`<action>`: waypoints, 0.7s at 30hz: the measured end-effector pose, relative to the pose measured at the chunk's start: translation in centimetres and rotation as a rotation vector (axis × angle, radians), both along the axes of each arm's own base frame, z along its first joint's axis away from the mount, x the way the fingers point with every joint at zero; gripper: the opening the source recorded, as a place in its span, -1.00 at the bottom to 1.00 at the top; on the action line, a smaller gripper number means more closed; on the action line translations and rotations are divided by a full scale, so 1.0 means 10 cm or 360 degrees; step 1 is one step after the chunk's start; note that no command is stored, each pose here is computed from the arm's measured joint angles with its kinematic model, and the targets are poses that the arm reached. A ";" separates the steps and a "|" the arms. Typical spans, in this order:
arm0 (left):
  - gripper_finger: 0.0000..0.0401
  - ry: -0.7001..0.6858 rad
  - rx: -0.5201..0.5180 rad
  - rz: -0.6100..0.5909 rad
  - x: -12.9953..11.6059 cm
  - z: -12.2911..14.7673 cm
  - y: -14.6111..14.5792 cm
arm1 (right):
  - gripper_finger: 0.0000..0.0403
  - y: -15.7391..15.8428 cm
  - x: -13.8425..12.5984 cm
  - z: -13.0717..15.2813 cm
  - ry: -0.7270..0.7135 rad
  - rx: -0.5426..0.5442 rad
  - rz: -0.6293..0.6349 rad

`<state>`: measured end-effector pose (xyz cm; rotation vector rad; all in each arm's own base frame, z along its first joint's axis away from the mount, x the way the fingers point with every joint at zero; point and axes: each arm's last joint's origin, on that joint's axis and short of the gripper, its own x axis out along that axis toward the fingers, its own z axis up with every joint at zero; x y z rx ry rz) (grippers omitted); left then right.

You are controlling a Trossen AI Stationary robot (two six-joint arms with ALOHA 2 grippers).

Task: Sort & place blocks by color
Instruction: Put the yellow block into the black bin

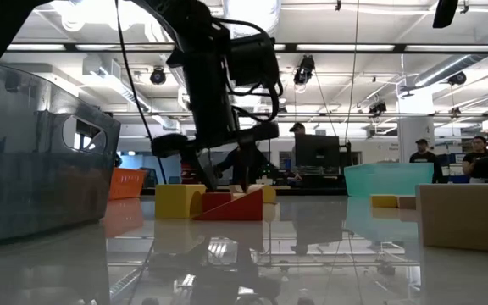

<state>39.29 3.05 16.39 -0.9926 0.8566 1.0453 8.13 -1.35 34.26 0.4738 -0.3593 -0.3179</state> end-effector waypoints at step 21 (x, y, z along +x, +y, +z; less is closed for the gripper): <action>-0.41 0.0030 0.0026 0.0000 -0.09 -0.16 -0.01 | -0.81 0.00 0.00 0.00 -0.0003 0.0006 0.0001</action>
